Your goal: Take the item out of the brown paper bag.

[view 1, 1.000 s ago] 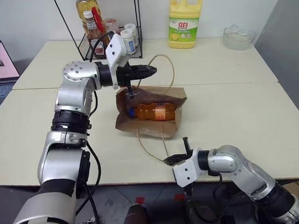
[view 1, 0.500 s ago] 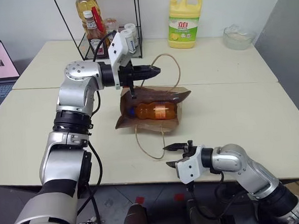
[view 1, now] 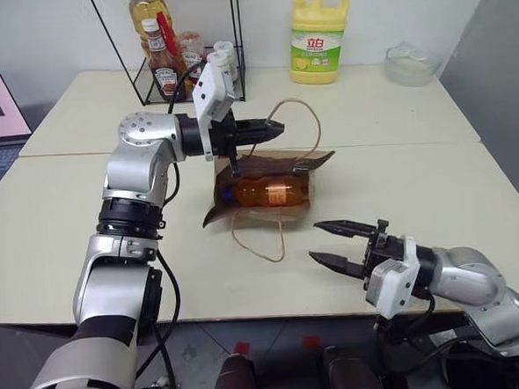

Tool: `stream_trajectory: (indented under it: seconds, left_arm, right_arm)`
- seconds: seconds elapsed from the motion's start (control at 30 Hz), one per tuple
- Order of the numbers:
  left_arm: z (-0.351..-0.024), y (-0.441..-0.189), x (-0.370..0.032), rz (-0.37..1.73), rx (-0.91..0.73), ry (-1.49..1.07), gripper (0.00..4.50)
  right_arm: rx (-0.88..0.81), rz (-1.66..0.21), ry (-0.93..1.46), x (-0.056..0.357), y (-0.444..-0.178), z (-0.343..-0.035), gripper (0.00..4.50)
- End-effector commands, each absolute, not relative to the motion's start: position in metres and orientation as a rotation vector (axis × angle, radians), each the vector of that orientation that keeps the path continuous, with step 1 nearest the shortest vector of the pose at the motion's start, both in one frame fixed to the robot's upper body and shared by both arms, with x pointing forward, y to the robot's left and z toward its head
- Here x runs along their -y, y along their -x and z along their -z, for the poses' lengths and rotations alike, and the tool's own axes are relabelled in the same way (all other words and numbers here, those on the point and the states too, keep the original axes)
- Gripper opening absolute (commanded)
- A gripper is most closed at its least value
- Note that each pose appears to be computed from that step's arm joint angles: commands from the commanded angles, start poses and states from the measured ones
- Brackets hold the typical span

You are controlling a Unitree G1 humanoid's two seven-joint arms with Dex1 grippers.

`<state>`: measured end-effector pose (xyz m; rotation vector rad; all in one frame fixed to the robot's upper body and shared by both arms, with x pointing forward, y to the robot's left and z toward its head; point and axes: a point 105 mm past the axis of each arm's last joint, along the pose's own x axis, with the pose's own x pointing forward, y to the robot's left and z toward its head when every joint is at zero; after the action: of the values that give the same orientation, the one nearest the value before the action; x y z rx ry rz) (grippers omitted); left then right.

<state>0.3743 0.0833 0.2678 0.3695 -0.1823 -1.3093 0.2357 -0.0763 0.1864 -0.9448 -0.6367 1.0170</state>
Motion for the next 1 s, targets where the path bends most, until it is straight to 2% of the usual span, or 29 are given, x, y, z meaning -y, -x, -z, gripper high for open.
stream_trajectory:
  seconds: [0.03, 0.27, 0.57, 0.83, 1.0]
  left_arm:
    - [-0.286, -0.369, -0.09, 1.315, 0.241, -0.368, 0.0]
    - [-0.293, -0.374, -0.102, 1.298, 0.214, -0.285, 0.0]
    - [-0.302, -0.381, -0.107, 1.28, 0.184, -0.178, 0.0]
    - [-0.3, -0.367, -0.1, 1.356, 0.158, -0.179, 0.0]
    - [-0.301, -0.362, -0.102, 1.362, 0.15, -0.176, 0.0]
  right_arm:
    - [0.653, -0.958, 0.877, 0.056, -0.253, -0.222, 2.47]
    - [0.557, -0.961, 1.003, 0.016, -0.288, -0.231, 2.47]
    - [0.608, -0.962, 1.241, -0.017, -0.294, -0.215, 2.47]
    - [0.388, -0.958, 1.302, -0.021, -0.319, -0.185, 2.47]
    - [0.34, -0.971, 1.306, -0.028, -0.328, -0.183, 2.47]
